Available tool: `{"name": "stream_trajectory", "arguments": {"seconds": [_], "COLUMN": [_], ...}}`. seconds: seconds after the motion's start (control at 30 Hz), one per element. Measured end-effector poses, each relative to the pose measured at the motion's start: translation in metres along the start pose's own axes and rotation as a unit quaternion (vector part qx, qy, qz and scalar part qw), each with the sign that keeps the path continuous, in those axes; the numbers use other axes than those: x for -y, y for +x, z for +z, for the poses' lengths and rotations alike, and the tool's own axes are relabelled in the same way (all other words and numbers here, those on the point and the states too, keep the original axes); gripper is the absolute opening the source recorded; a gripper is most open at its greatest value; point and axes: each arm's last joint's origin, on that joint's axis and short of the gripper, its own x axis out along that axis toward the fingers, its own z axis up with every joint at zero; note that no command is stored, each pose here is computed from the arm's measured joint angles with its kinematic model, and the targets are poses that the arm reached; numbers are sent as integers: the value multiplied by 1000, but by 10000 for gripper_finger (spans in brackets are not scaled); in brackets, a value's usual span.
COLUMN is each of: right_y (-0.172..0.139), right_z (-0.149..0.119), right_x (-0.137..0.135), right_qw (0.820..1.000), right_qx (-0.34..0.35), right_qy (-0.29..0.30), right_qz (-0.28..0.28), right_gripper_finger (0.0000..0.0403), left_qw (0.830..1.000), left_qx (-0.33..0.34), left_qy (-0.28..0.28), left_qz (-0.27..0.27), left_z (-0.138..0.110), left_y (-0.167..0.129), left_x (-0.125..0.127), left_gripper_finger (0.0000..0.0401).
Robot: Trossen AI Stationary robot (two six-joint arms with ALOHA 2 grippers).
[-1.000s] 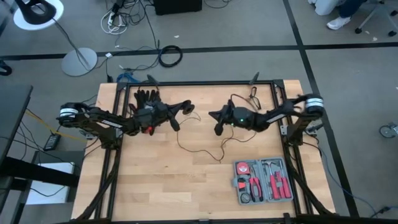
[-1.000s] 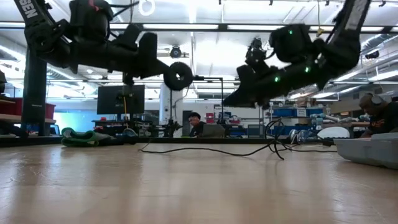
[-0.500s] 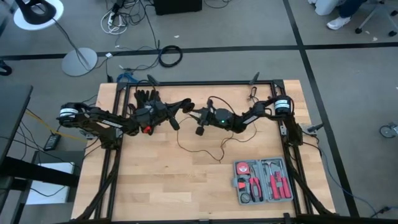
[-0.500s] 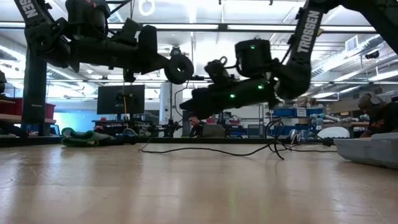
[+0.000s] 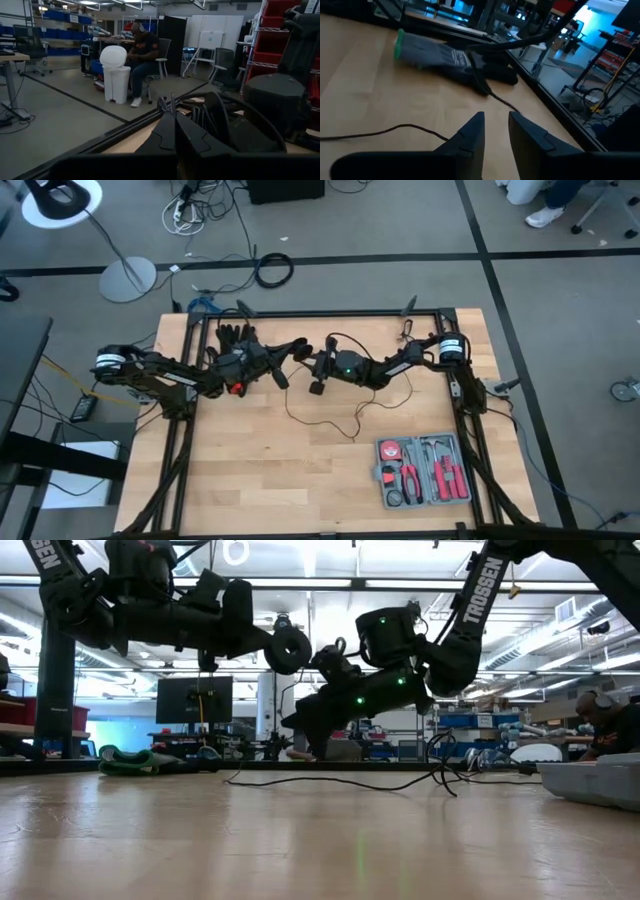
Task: Coil cords
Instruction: Coil the black wire
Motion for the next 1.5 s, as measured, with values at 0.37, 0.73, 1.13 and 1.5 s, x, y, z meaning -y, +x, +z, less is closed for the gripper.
{"name": "stream_trajectory", "arguments": {"seconds": [0.37,0.73,1.13,1.5], "right_y": [-1,-1,-1,-4], "right_z": [2,2,0,5], "right_x": [-4,-2,0,-11], "right_qw": [1000,999,998,992], "right_qx": [8,8,-9,-6], "right_qy": [-28,-54,-56,-117], "right_qz": [3,-1,-34,-40], "right_gripper_finger": [82,72,72,69], "left_qw": [1000,999,996,996], "left_qx": [-3,-1,-3,-16], "left_qy": [-18,-50,-83,-85], "left_qz": [0,-1,-21,-16], "left_z": [-1,0,0,-3], "left_y": [0,0,0,0], "left_x": [0,0,1,1], "left_gripper_finger": [0,0,0,0]}}
